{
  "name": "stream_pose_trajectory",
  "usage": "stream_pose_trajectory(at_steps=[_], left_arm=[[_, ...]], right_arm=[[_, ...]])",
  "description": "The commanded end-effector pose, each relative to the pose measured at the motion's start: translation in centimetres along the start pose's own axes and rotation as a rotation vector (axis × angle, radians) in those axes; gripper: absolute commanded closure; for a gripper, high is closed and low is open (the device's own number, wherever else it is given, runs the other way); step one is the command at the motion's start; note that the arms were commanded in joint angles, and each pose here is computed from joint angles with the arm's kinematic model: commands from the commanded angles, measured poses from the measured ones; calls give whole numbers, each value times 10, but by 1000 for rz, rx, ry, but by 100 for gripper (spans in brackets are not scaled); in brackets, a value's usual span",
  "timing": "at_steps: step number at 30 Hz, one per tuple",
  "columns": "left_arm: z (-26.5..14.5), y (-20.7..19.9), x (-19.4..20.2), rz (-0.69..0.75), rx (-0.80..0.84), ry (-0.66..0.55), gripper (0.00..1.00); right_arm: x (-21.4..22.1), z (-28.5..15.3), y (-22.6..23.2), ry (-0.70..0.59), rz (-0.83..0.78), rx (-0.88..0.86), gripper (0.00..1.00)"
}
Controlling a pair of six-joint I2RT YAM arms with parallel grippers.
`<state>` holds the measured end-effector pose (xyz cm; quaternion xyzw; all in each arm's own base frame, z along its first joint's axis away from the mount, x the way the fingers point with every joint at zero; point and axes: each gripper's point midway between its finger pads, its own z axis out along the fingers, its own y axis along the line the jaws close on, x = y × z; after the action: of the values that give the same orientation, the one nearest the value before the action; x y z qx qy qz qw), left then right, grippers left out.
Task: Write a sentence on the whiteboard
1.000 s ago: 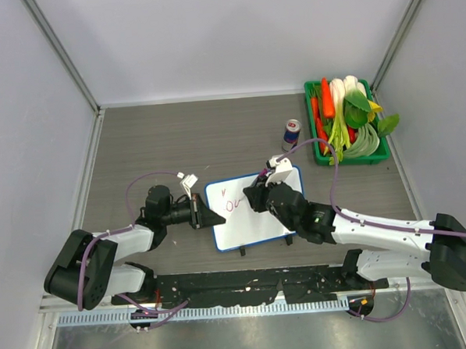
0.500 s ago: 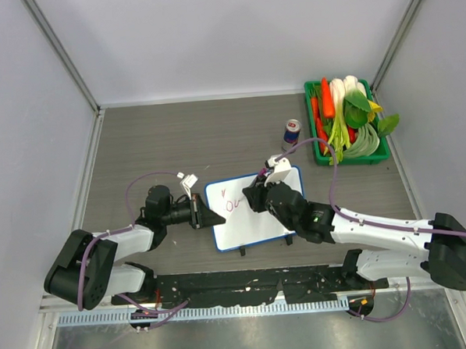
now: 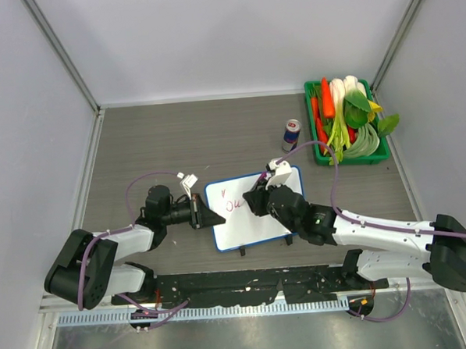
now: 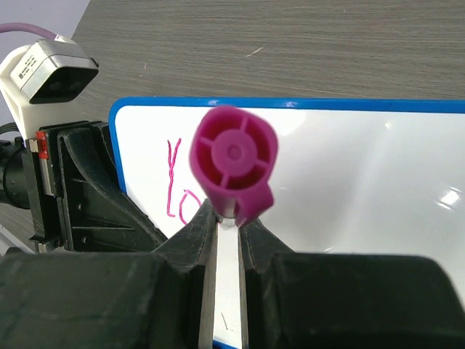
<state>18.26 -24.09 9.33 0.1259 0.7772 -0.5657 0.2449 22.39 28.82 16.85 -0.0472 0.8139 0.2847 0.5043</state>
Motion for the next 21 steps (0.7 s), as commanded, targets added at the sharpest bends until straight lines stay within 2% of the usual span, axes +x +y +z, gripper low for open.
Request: stream_pose_trajectory(at_steps=[1,15,21], left_arm=[[0,26,2,-42,-123,-19,100],[1,27,1,-41,-123,-19,100],[1,27,2,-43,-123,-18,100]], right_arm=[[6,-3,-18,15,-33,64,98],[-55,-18,5,-149,21,5,99],[-64,-19,4,-183,18,16,99]])
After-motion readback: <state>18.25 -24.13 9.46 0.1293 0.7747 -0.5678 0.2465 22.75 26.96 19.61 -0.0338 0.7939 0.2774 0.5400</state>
